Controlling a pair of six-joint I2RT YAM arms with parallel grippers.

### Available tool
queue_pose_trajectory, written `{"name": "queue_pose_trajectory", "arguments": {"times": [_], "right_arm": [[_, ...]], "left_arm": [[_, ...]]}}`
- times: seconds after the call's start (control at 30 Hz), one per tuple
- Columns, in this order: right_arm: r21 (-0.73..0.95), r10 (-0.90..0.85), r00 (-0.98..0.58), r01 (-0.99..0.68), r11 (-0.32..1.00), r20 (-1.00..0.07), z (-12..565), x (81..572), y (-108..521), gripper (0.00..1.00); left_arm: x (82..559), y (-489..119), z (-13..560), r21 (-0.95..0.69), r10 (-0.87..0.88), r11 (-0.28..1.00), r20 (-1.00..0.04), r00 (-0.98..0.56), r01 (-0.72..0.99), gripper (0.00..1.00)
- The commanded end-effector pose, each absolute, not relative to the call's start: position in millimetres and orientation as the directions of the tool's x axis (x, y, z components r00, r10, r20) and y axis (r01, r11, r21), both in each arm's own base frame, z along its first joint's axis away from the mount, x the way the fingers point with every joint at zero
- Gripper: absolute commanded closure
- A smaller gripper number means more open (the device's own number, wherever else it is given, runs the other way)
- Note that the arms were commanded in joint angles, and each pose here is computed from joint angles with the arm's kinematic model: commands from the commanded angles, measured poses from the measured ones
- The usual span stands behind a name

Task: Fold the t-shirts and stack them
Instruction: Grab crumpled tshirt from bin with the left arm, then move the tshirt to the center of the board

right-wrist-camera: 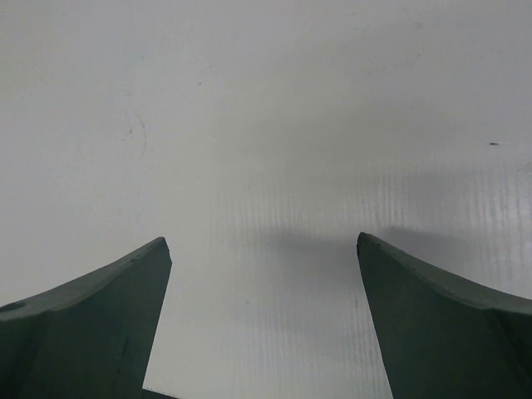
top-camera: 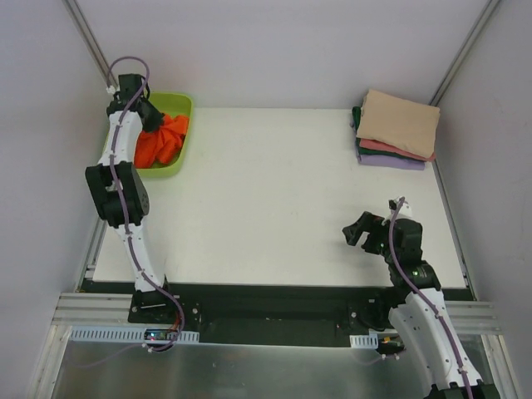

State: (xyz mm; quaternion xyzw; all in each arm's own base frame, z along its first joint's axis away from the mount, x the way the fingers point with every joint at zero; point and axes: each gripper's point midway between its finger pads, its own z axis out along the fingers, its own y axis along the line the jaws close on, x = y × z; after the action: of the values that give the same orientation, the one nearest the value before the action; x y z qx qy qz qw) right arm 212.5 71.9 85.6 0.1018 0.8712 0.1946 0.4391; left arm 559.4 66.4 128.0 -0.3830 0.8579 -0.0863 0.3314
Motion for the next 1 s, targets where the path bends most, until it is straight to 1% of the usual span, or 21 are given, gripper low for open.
{"name": "queue_pose_trajectory", "arguments": {"times": [0.0, 0.07, 0.17, 0.2, 0.23, 0.27, 0.33, 0.43, 0.53, 0.57, 0.6, 0.63, 0.67, 0.73, 0.8, 0.9, 0.97], "right_arm": [[0.506, 0.372, -0.549, -0.110, 0.855, -0.748, 116, 218, 92, 0.04], [0.513, 0.375, -0.540, -0.125, 0.849, -0.754, 119, 216, 94, 0.04], [0.511, 0.377, -0.517, -0.140, 0.848, -0.769, 123, 215, 94, 0.04], [0.507, 0.376, -0.509, -0.145, 0.849, -0.774, 125, 214, 93, 0.04], [0.505, 0.376, -0.504, -0.144, 0.851, -0.777, 124, 214, 92, 0.04], [0.503, 0.378, -0.497, -0.142, 0.853, -0.781, 125, 215, 91, 0.04], [0.501, 0.374, -0.500, -0.144, 0.853, -0.781, 124, 213, 91, 0.04], [0.497, 0.371, -0.500, -0.144, 0.856, -0.783, 125, 213, 91, 0.04], [0.496, 0.369, -0.510, -0.134, 0.858, -0.777, 122, 212, 90, 0.04], [0.496, 0.371, -0.511, -0.131, 0.858, -0.776, 122, 212, 90, 0.04], [0.497, 0.377, -0.513, -0.115, 0.860, -0.771, 121, 213, 88, 0.04], [0.497, 0.383, -0.513, -0.100, 0.862, -0.768, 120, 213, 86, 0.04], [0.491, 0.383, -0.513, -0.089, 0.867, -0.768, 119, 213, 84, 0.04], [0.486, 0.385, -0.515, -0.073, 0.871, -0.766, 118, 213, 82, 0.04], [0.488, 0.385, -0.520, -0.070, 0.870, -0.762, 117, 212, 82, 0.04], [0.499, 0.383, -0.534, -0.086, 0.862, -0.754, 116, 212, 87, 0.04], [0.516, 0.384, -0.545, -0.108, 0.849, -0.745, 117, 213, 92, 0.04]], "left_arm": [[518, 9, 338, -0.534, -0.593, 0.805, -0.724, -0.353, -0.259, 1.00], [490, -23, 388, -0.540, -0.545, 0.834, -0.772, -0.327, -0.114, 1.00], [445, -76, 440, -0.491, -0.447, 0.865, -0.846, -0.291, 0.099, 1.00], [428, -92, 453, -0.482, -0.431, 0.862, -0.860, -0.273, 0.158, 1.00], [403, -115, 467, -0.471, -0.406, 0.843, -0.874, -0.266, 0.261, 1.00], [388, -131, 474, -0.459, -0.388, 0.823, -0.885, -0.259, 0.335, 1.00], [359, -153, 474, -0.480, -0.392, 0.777, -0.875, -0.284, 0.406, 1.00], [330, -182, 447, -0.535, -0.386, 0.711, -0.839, -0.384, 0.456, 1.00], [309, -214, 411, -0.556, -0.319, 0.658, -0.816, -0.481, 0.508, 1.00], [302, -225, 392, -0.565, -0.283, 0.642, -0.802, -0.525, 0.518, 0.95], [297, -232, 370, -0.589, -0.258, 0.629, -0.774, -0.579, 0.507, 0.72], [292, -238, 343, -0.610, -0.226, 0.623, -0.739, -0.634, 0.489, 0.31], [289, -240, 313, -0.625, -0.200, 0.634, -0.702, -0.684, 0.456, 0.01], [294, -232, 260, -0.632, -0.217, 0.704, -0.627, -0.748, 0.325, 0.01], [296, -220, 219, -0.599, -0.222, 0.766, -0.587, -0.779, 0.233, 0.01], [282, -210, 180, -0.586, -0.230, 0.796, -0.523, -0.821, 0.150, 0.01], [275, -200, 164, -0.563, -0.243, 0.819, -0.513, -0.823, 0.109, 0.01]]}}
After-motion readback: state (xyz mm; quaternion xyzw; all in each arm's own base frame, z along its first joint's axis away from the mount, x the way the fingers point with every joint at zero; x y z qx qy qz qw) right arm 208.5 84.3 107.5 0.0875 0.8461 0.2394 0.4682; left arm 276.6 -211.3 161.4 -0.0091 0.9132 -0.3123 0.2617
